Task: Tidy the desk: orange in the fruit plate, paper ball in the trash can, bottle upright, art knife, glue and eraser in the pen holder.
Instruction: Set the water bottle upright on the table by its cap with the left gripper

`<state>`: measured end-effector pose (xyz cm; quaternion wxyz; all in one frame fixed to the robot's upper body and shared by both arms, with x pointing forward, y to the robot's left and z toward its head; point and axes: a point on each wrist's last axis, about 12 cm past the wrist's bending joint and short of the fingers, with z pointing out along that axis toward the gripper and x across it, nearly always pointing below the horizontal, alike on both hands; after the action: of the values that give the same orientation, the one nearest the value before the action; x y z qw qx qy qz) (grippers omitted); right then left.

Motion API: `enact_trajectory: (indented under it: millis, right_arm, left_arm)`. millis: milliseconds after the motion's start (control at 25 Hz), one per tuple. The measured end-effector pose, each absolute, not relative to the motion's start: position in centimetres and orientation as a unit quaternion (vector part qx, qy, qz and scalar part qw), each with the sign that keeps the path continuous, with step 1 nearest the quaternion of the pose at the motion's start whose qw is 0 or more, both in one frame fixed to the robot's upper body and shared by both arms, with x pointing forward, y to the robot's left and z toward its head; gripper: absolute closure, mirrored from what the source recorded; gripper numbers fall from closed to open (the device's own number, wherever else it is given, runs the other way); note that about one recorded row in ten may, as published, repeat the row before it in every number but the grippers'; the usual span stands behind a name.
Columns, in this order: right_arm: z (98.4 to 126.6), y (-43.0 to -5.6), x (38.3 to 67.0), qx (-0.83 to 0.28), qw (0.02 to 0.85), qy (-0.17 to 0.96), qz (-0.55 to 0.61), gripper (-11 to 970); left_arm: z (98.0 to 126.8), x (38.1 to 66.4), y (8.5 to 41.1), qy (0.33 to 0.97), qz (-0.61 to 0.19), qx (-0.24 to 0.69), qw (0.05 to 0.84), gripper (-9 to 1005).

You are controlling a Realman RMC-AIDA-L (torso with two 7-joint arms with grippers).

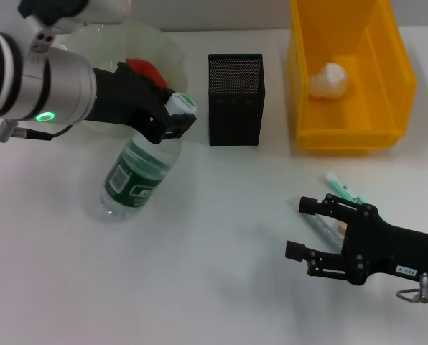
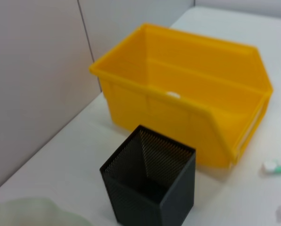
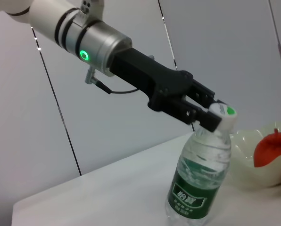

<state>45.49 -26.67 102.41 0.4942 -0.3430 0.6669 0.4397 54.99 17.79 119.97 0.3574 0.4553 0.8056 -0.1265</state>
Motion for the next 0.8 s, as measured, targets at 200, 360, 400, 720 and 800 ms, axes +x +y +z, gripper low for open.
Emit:
enact_trajectory:
  millis: [200,360,400,720,800]
  right_arm:
    - [102.2,-26.6,45.4,-0.341,0.492,0.671,0.438,127]
    - [102.2,-26.6,45.4,-0.341,0.492,0.671,0.437,128]
    - [102.2,-26.6,45.5,-0.342,0.492,0.672,0.436,128]
    - [102.2,-26.4,45.7,-0.342,0.491,0.671,0.438,128]
    - [102.2,-26.3,45.7,-0.342,0.490,0.671,0.438,128]
  left_arm:
    - [120.1,54.7,19.0,0.800,-0.161,0.439,0.377,564]
    - [120.0,54.4,20.5,0.799,-0.176,0.422,0.391,564]
    - [120.0,54.4,20.6,0.799,-0.176,0.421,0.392,565]
    - [119.9,54.3,22.2,0.806,-0.172,0.400,0.401,565]
    - [119.9,54.3,22.5,0.808,-0.171,0.395,0.403,565]
